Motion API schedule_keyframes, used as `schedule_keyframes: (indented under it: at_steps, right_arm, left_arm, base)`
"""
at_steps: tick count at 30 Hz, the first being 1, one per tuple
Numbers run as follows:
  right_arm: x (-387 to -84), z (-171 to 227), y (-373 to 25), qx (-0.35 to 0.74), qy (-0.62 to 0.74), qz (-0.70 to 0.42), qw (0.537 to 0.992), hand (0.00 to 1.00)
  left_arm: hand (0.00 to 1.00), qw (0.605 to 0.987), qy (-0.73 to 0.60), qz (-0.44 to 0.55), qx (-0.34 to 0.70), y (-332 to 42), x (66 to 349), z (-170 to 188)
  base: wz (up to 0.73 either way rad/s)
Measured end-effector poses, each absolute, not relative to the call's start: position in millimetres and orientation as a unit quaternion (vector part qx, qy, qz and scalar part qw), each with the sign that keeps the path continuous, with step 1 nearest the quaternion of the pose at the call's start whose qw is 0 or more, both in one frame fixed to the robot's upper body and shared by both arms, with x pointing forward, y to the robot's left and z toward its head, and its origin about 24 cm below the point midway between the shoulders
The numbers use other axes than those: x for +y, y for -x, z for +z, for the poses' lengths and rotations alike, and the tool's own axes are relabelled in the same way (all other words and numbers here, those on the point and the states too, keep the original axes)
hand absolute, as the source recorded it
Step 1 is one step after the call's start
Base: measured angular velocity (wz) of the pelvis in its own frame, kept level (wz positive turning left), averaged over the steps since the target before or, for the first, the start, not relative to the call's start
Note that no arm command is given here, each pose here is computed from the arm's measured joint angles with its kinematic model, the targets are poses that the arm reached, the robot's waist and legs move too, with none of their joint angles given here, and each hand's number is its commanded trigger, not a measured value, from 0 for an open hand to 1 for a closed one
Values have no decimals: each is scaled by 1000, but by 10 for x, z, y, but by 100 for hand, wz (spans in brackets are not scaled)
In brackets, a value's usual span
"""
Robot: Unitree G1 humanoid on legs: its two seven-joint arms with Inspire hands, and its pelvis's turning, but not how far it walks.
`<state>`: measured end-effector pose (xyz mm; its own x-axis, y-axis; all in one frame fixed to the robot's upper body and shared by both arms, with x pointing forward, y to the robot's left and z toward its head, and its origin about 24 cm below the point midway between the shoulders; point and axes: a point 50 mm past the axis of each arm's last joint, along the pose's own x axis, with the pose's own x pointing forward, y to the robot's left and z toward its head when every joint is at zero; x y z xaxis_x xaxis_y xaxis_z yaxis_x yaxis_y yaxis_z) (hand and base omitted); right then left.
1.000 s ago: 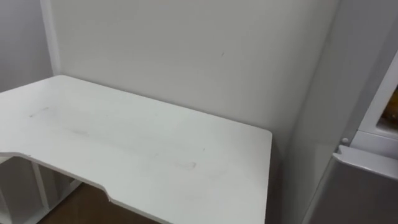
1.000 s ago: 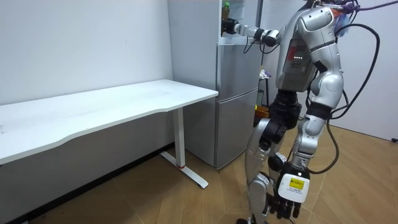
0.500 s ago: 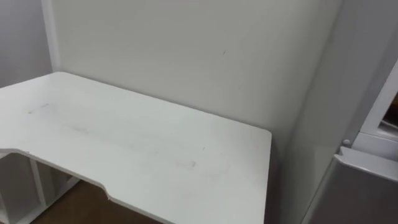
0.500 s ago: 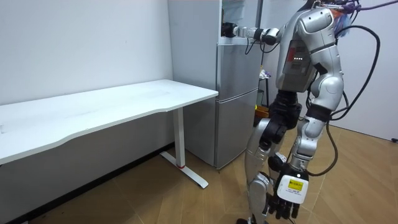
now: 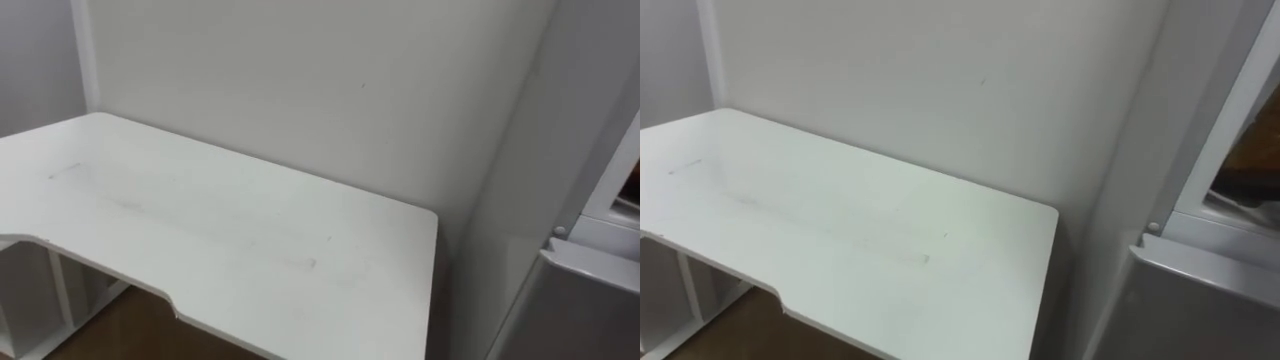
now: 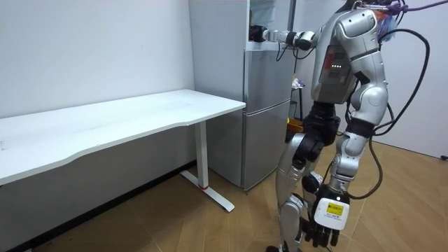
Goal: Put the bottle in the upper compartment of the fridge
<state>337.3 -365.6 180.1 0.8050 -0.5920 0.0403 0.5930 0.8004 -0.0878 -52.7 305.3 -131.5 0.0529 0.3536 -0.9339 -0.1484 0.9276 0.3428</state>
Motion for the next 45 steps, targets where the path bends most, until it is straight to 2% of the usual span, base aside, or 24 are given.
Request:
schedule_keyframes:
  at_steps: [13, 20, 28, 39, 45]
  right_arm:
    - [-3621, 1830, -3388, -15, 21, -299, 954, 0]
    - [-3420, 2004, -3394, -66, 26, -259, 963, 0]
    - [-3328, 1943, -3334, -70, 34, -235, 969, 0]
    - [-3446, 1924, -3163, -87, 25, -267, 960, 0]
    - [-3260, 1975, -3081, -121, 31, -231, 965, 0]
  left_arm:
    - [0, 737, -68, 182, 647, 457, 3065, -1313]
    - [0, 739, -67, 183, 645, 437, 3050, -1323]
    - [0, 740, -68, 174, 646, 417, 3019, -1337]
    - [0, 743, -67, 171, 644, 393, 2995, -1350]
    - [0, 744, -59, 164, 645, 387, 2927, -1379]
  base:
    - [0]
    - [-8]
    - [-3]
    - [-7]
    - [-6]
